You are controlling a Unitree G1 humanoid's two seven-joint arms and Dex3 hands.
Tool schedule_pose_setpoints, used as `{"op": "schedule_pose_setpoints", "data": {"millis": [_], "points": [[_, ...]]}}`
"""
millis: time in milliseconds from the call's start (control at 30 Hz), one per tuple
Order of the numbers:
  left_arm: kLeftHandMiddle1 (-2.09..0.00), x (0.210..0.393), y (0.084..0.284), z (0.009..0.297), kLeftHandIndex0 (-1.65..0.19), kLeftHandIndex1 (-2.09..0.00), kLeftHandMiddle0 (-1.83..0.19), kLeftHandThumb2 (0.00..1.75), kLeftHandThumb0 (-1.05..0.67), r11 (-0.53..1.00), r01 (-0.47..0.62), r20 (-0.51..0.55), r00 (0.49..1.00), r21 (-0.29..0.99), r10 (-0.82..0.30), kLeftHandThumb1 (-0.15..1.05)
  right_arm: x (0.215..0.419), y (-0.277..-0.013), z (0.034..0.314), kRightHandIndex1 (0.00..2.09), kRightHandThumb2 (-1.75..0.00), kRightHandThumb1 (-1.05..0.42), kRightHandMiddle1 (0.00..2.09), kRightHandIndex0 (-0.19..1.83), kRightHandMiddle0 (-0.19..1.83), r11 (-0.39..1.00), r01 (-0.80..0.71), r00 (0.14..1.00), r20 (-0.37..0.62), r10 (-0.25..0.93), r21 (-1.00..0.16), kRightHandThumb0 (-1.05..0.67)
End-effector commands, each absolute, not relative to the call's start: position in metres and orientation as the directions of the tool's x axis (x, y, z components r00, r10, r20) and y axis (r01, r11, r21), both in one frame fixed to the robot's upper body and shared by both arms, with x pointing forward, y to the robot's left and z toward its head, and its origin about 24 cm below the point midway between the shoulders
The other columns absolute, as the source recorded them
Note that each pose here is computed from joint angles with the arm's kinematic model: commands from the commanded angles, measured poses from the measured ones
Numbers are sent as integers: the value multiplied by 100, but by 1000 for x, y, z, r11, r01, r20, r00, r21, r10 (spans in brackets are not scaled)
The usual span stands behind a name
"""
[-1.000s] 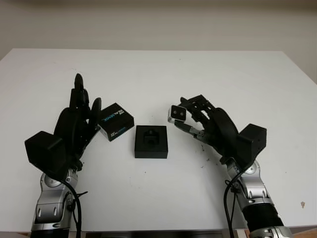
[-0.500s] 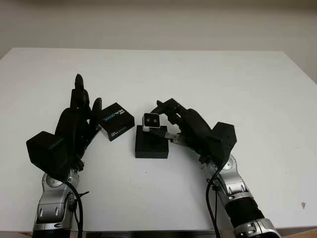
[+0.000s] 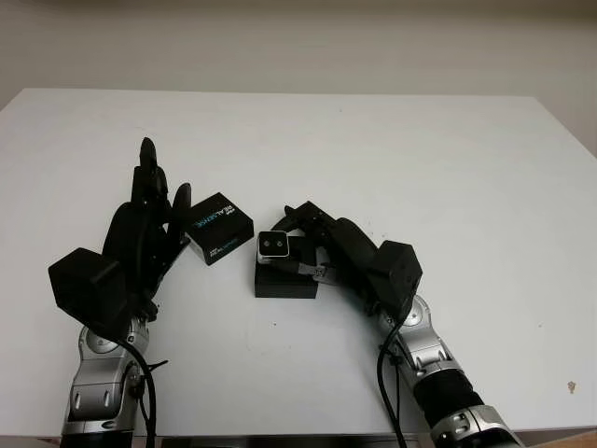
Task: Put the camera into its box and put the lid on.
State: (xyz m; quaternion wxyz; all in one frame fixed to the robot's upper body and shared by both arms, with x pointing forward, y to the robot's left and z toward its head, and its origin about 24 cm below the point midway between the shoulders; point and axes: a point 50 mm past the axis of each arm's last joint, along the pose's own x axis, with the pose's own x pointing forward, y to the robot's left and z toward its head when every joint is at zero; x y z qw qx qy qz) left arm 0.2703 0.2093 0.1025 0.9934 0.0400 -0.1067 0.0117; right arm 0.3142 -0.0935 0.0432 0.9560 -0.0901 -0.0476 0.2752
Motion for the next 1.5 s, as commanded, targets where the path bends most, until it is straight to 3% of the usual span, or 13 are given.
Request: {"op": "schedule_pose_setpoints", "data": {"millis": [0, 700, 1467], "points": [[0, 269, 209, 103, 19, 0, 19, 53, -73, 996, -33, 219, 976, 85, 14, 105, 313, -98, 44, 8, -6, -101, 173, 14, 28, 838, -504, 850, 53, 524, -212, -46], [0, 271, 207, 103, 19, 0, 19, 52, -74, 996, -18, 214, 977, 83, 0, 105, 289, -114, 45, 7, -6, -102, 164, 16, 23, 891, -388, 901, 105, 420, -238, -42], [0, 269, 207, 101, 19, 0, 19, 51, -77, 996, -33, 213, 977, 83, 15, 105, 300, -105, 33, 6, -5, -101, 164, 17, 25, 874, -431, 890, 52, 453, -226, -46]]}}
